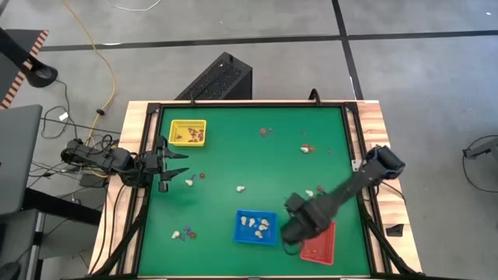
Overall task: Sort Halloween decoration
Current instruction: Put the orange pumpkin toy into the orange basket, then put the white skull toy into the blue basket
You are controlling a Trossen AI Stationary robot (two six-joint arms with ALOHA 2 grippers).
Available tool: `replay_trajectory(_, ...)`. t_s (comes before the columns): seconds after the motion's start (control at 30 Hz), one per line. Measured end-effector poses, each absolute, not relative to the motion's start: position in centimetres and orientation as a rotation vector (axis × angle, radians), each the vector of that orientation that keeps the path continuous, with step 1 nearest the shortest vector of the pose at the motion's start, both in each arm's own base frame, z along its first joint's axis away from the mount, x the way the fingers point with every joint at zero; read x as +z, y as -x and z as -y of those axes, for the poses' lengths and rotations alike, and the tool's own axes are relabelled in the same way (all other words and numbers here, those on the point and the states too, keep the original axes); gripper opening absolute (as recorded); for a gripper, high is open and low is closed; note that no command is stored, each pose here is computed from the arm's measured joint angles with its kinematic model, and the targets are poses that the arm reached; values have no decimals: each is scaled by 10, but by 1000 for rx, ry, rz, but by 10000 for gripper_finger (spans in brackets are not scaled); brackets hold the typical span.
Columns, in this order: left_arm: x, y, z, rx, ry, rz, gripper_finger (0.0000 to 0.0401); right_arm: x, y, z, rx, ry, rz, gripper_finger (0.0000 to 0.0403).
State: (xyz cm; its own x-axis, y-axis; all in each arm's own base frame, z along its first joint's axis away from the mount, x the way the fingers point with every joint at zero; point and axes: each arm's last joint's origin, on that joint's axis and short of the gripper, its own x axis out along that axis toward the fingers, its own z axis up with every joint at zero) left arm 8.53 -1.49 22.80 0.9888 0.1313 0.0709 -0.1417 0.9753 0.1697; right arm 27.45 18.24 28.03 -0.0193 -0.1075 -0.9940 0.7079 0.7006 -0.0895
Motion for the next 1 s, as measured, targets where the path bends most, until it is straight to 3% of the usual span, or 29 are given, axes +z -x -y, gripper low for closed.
replay_trajectory(0.2,228,-85,15,136,-168,60,173,241,-243,-201,-661,-693,-1467,134)
replay_trajectory(0.43,228,-85,15,136,-167,59,173,221,-233,-200,-715,-787,-1499,148)
replay_trajectory(0.77,228,-85,15,135,-166,57,173,221,-235,-194,-703,-755,-1543,229)
replay_trajectory(1.0,227,-85,15,134,-169,50,173,246,-242,-166,-626,-688,-1533,238)
